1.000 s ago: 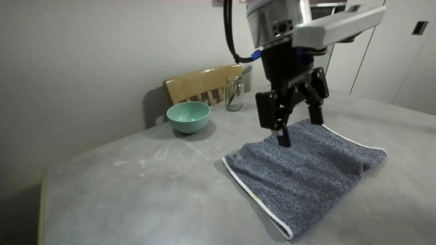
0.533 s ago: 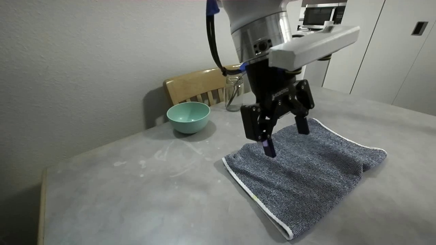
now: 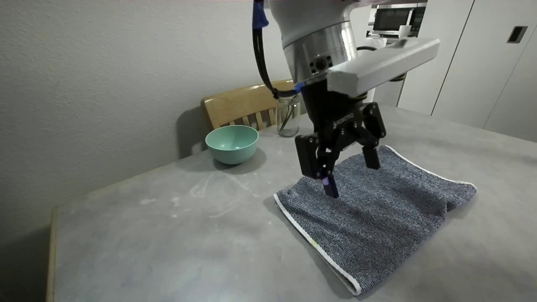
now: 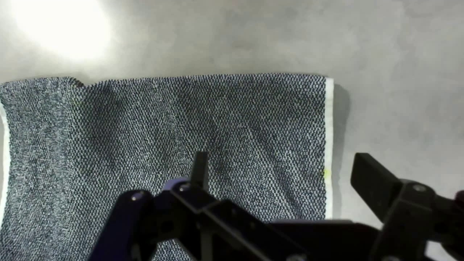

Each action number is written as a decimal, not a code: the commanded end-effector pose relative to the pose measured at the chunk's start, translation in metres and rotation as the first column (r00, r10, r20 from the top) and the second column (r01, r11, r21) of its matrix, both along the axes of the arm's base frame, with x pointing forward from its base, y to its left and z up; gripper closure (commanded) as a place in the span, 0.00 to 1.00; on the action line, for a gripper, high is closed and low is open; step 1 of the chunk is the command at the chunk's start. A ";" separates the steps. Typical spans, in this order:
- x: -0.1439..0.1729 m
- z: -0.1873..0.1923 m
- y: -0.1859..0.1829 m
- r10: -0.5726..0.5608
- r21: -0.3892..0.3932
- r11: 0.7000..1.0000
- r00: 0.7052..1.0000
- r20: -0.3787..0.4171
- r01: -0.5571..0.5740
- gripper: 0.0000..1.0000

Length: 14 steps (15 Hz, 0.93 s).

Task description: Fold the towel once

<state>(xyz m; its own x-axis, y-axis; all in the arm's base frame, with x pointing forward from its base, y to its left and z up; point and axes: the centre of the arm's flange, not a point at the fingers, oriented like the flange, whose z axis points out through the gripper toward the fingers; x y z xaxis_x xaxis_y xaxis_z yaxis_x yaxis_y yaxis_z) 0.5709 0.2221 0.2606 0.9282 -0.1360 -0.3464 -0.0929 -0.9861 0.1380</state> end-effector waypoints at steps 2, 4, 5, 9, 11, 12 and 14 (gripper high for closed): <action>0.018 -0.028 0.006 0.003 -0.012 1.000 1.000 -0.010 -0.004 0.00; 0.024 -0.040 0.010 0.012 -0.012 1.000 1.000 -0.022 -0.012 0.00; 0.027 -0.046 0.013 0.022 -0.009 1.000 0.999 -0.028 -0.023 0.00; 0.041 -0.075 0.028 0.039 -0.002 0.999 0.999 -0.037 -0.039 0.00; 0.044 -0.084 0.035 0.038 -0.008 0.999 0.998 -0.047 -0.039 0.00; 0.044 -0.088 0.038 0.039 -0.019 0.999 0.998 -0.051 -0.040 0.00; 0.044 -0.090 0.043 0.040 -0.047 0.998 0.998 -0.056 -0.043 0.00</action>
